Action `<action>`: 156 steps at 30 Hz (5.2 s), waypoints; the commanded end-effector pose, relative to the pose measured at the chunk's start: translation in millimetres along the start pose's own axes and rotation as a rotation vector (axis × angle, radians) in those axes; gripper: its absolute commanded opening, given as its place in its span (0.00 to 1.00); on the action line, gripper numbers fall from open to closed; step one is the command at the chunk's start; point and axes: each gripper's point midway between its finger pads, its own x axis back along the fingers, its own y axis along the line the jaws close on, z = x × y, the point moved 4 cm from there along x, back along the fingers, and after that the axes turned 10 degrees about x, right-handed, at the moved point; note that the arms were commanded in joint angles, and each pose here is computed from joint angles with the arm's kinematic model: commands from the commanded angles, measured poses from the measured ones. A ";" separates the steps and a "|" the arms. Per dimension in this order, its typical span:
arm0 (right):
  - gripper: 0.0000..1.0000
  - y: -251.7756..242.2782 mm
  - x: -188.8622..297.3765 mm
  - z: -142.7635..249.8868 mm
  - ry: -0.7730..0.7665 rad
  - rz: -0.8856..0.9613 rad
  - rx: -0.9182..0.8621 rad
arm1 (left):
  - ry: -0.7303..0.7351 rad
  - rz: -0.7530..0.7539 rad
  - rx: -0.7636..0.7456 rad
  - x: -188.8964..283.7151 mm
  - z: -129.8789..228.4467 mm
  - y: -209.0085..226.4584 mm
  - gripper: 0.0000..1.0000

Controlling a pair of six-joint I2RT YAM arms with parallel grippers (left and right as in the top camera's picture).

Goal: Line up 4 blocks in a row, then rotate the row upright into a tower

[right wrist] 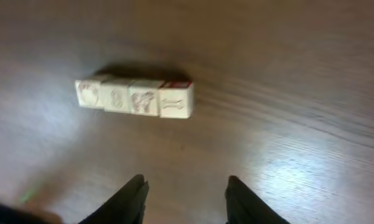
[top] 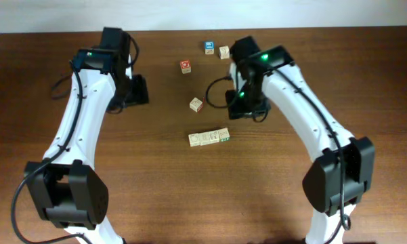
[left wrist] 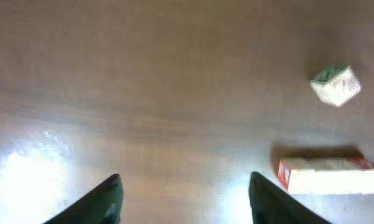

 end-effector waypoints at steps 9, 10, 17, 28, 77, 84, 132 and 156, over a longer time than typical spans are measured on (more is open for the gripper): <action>0.08 -43.2 -80.2 8.5 -0.096 -0.292 0.006 | 0.195 0.142 0.108 -105.0 103.1 -56.2 0.00; 0.07 -43.5 -85.4 9.9 -0.098 -0.295 0.001 | 0.191 0.152 0.104 -111.8 106.5 -56.2 0.00; 0.08 -41.3 -103.5 4.9 -0.112 -0.299 -0.144 | 0.187 0.184 0.130 -135.5 119.7 -51.6 0.00; 0.04 -24.4 -134.8 7.3 -0.039 -0.257 -0.214 | 0.187 0.189 0.129 -135.4 119.6 -52.5 0.00; 0.04 -18.7 -139.7 19.4 -0.053 -0.469 -0.150 | 0.274 0.544 -0.059 -127.1 110.9 -57.5 0.00; 0.04 -18.3 -139.1 18.4 -0.057 -0.477 -0.149 | 0.273 0.541 -0.059 -127.3 110.7 -57.2 0.00; 0.04 3.9 -134.9 25.4 -0.058 -0.620 -0.056 | 0.266 0.545 -0.061 -127.3 109.5 -57.9 0.00; 0.04 47.0 -96.3 9.8 -0.149 -0.664 0.090 | 0.267 0.545 -0.061 -127.2 109.6 -57.9 0.00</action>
